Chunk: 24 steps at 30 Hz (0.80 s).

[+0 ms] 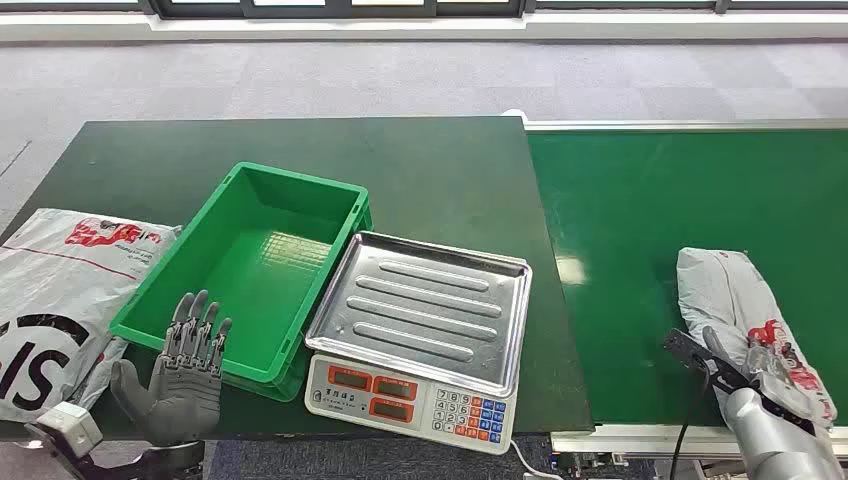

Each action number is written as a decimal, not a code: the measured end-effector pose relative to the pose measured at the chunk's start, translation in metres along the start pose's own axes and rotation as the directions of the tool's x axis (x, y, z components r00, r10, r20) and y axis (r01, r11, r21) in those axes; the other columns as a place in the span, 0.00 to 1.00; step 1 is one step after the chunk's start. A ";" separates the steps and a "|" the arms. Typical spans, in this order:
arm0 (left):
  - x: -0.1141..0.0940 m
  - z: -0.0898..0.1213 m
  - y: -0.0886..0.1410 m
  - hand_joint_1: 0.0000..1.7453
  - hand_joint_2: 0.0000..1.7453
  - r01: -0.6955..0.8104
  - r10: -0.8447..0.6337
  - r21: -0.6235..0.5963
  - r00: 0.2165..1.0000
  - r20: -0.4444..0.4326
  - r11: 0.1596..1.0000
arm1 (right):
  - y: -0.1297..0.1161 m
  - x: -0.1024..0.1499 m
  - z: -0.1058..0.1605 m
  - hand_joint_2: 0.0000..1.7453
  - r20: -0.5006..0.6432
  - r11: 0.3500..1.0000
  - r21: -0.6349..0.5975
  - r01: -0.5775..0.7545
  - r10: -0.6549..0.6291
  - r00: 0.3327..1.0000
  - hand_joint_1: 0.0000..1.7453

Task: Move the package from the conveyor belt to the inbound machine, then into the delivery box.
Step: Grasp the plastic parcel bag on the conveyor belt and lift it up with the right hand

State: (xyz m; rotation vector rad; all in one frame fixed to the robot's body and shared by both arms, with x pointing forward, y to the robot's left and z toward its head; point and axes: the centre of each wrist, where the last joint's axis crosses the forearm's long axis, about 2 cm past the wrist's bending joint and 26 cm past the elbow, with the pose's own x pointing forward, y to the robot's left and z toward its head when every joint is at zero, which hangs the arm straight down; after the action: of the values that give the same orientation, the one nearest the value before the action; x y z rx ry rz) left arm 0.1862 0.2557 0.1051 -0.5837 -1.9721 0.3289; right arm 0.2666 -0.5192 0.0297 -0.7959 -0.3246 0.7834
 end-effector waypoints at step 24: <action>-0.001 0.003 0.003 0.00 0.00 -0.002 0.002 0.012 1.000 -0.012 1.000 | 0.001 0.027 0.008 1.00 0.198 0.989 -0.144 -0.038 0.066 0.978 1.00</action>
State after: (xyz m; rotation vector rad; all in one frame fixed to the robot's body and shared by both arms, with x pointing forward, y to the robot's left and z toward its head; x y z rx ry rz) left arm 0.1849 0.2577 0.1022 -0.5791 -1.9569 0.3377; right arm 0.2801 -0.4949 0.0342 -0.8602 -0.5477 0.9007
